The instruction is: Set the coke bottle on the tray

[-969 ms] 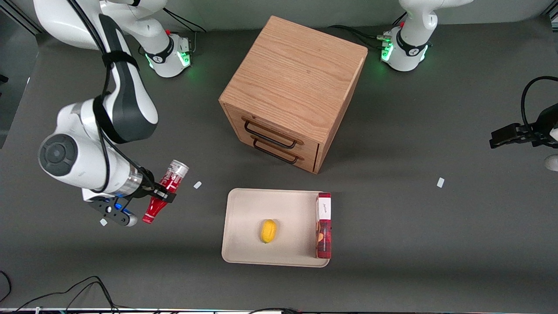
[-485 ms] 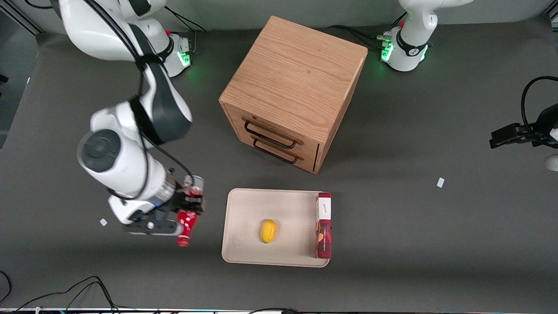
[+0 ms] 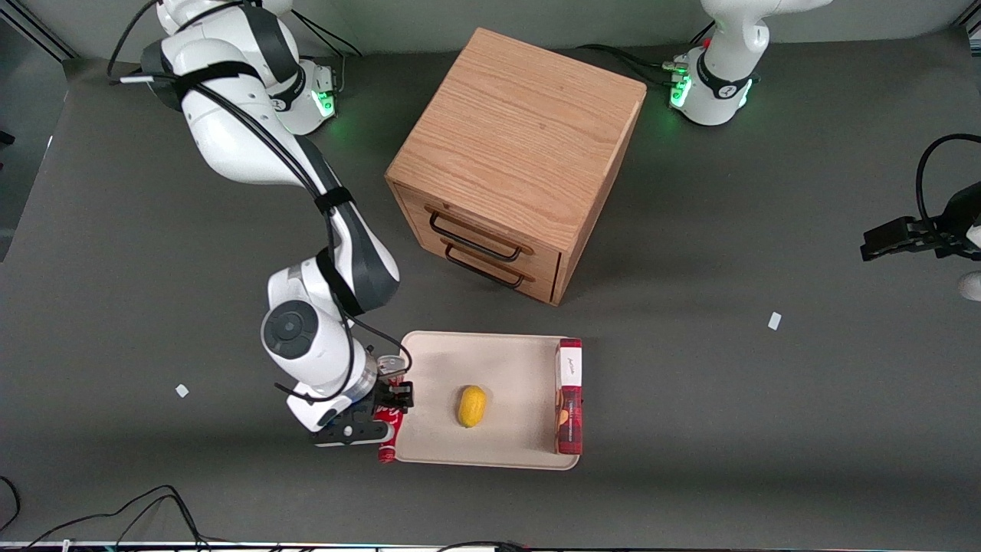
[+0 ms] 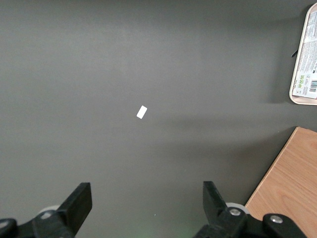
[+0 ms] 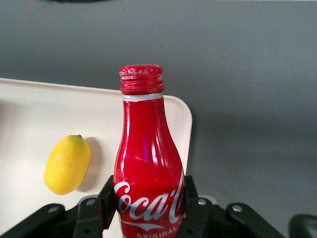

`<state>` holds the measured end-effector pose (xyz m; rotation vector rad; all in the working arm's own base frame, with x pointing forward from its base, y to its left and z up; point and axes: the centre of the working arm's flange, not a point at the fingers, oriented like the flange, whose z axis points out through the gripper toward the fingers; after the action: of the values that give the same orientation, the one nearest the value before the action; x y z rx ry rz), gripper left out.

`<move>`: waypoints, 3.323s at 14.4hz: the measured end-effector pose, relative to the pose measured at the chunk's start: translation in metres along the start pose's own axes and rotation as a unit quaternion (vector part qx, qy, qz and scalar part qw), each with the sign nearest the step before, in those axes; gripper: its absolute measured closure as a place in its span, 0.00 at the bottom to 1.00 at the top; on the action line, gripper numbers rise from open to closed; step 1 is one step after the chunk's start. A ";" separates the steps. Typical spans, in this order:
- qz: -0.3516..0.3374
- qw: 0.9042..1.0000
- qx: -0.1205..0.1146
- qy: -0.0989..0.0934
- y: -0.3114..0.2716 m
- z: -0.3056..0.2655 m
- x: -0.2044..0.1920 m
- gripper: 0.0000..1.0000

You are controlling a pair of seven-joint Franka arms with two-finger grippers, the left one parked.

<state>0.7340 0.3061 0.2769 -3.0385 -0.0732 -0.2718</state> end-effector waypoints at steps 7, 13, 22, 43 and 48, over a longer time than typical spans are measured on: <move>0.010 1.000 0.014 -0.011 -0.004 0.060 -0.015 0.44; 0.021 1.000 0.023 -0.001 -0.002 0.084 -0.019 0.17; 0.022 0.999 0.029 0.009 -0.005 0.093 -0.021 0.00; 0.078 0.995 -0.020 -0.050 0.182 -0.229 -0.083 0.00; 0.088 0.994 -0.006 -0.067 0.227 -0.311 -0.161 0.00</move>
<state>0.5340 0.0447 0.5337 -3.0445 0.1878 -0.0556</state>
